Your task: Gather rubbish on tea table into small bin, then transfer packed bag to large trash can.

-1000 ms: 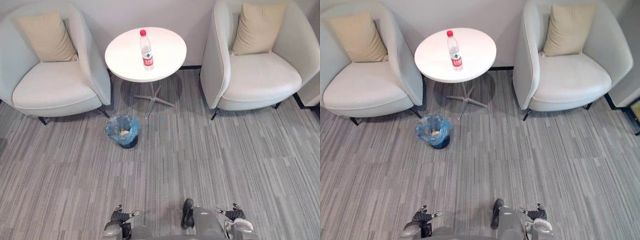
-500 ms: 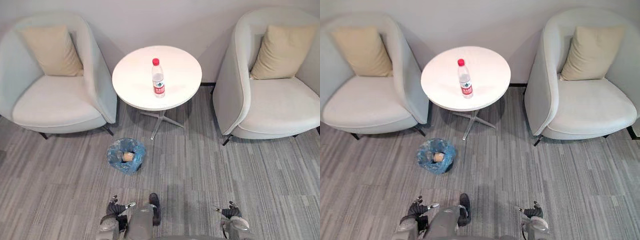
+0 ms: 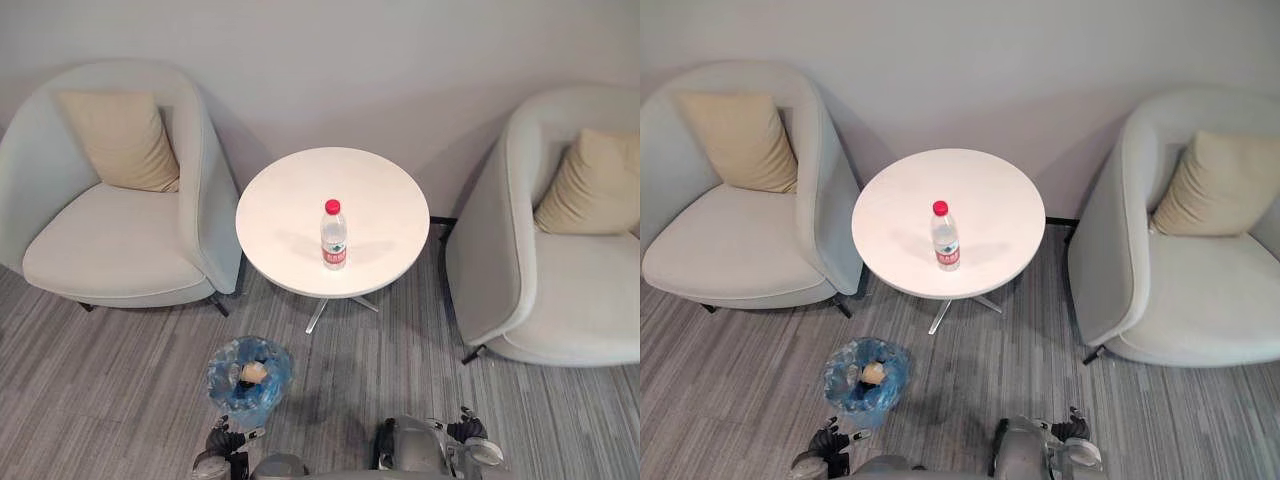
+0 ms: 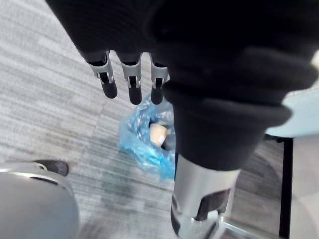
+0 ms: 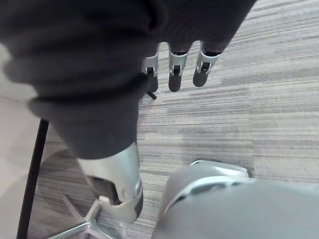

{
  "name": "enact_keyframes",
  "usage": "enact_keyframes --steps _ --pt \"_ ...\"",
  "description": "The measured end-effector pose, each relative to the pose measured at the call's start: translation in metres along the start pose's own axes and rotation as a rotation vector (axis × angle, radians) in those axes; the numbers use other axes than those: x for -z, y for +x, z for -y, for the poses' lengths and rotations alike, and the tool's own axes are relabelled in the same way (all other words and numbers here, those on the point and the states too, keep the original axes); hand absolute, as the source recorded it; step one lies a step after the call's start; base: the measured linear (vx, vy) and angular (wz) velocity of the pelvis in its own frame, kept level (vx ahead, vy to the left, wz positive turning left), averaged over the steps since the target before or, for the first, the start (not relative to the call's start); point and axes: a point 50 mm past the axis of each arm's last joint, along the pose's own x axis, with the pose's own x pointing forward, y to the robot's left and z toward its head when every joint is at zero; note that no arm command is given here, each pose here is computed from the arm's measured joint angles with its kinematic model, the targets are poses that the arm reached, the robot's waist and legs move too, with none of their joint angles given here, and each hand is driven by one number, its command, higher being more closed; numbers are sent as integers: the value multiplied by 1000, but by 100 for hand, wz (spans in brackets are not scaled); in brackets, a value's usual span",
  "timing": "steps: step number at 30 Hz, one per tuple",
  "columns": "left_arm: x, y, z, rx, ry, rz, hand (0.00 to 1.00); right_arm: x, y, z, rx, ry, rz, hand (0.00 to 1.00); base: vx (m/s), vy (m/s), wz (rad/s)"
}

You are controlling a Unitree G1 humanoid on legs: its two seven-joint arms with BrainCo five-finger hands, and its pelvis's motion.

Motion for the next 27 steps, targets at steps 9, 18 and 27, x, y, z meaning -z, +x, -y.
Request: enact_keyframes --steps 9,18,27 --pt "-13 -1 14 9 -103 51 0 -6 -4 -14 -27 30 41 0 284 -196 47" --pt "-15 -1 20 35 -73 51 0 -7 -6 -18 -32 62 49 0 129 88 11" --pt "-8 0 15 28 -41 26 0 7 -6 -10 -4 80 -9 0 -17 -24 4"
